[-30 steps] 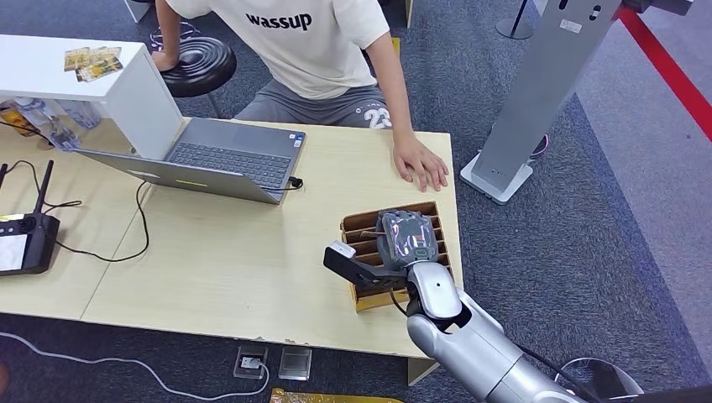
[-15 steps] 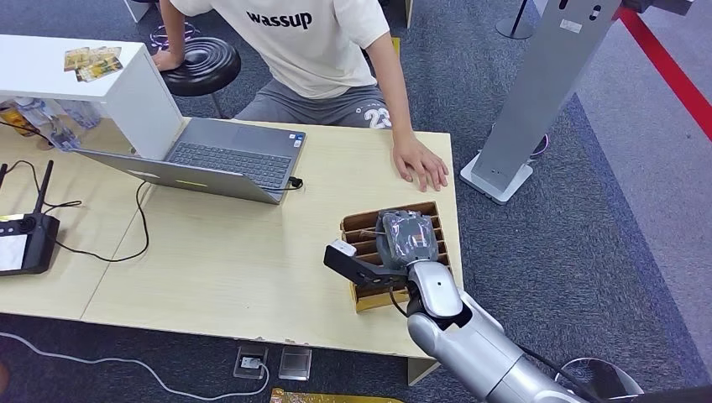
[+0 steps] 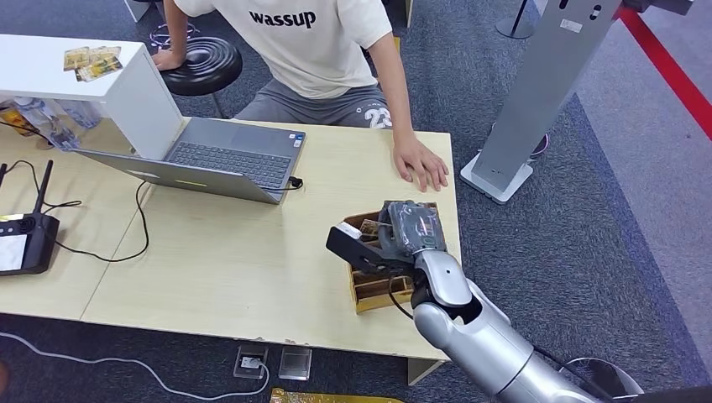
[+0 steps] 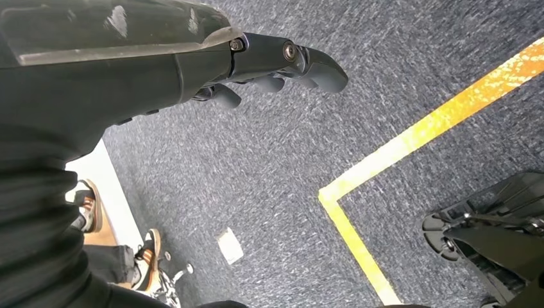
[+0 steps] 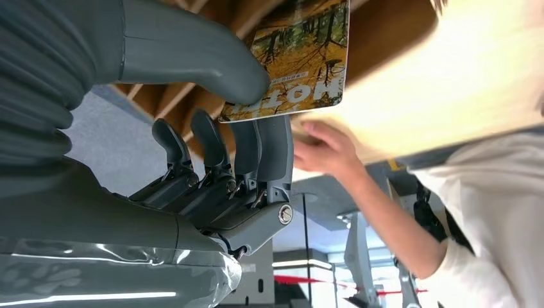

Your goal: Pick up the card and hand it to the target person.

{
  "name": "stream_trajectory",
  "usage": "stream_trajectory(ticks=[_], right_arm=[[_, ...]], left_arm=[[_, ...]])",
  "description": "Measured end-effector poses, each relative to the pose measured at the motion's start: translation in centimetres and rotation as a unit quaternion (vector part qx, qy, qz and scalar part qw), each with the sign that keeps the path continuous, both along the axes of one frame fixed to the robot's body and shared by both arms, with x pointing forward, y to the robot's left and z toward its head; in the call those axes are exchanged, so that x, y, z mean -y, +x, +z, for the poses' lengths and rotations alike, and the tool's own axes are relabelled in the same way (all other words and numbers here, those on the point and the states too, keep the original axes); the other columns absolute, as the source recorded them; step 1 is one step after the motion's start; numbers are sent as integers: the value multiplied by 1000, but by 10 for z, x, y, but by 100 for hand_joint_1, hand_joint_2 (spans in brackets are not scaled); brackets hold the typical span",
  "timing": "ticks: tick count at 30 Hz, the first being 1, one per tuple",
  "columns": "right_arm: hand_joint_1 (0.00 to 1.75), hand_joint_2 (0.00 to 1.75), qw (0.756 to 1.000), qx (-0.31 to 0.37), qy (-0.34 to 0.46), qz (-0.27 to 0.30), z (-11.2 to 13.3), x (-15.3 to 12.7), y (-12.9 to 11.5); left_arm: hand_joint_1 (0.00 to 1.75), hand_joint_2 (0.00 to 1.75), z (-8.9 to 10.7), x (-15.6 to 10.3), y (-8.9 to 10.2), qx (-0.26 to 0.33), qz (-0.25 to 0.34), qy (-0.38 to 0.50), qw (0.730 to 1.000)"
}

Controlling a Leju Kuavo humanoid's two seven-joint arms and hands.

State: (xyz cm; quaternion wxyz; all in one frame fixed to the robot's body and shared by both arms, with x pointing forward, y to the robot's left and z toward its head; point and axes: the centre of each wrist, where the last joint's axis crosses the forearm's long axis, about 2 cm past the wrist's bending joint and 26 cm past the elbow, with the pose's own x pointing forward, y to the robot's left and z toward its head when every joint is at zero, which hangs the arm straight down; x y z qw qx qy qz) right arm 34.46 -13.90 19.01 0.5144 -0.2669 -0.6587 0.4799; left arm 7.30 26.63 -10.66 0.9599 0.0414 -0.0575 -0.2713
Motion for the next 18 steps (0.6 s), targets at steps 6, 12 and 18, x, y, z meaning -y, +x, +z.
stream_trajectory(ticks=[6, 12, 18], right_arm=[[141, 175, 998, 57, 9, 2, 26, 3, -6], [141, 175, 994, 109, 21, 15, 42, 4, -12], [141, 175, 987, 145, 48, 37, 41, 7, -12]], left_arm=[[0, 175, -1, 0, -4, -2, 4, 0, 1000], [0, 175, -1, 0, -4, -2, 3, 0, 1000], [0, 175, 0, 0, -2, -3, 0, -4, 1000]])
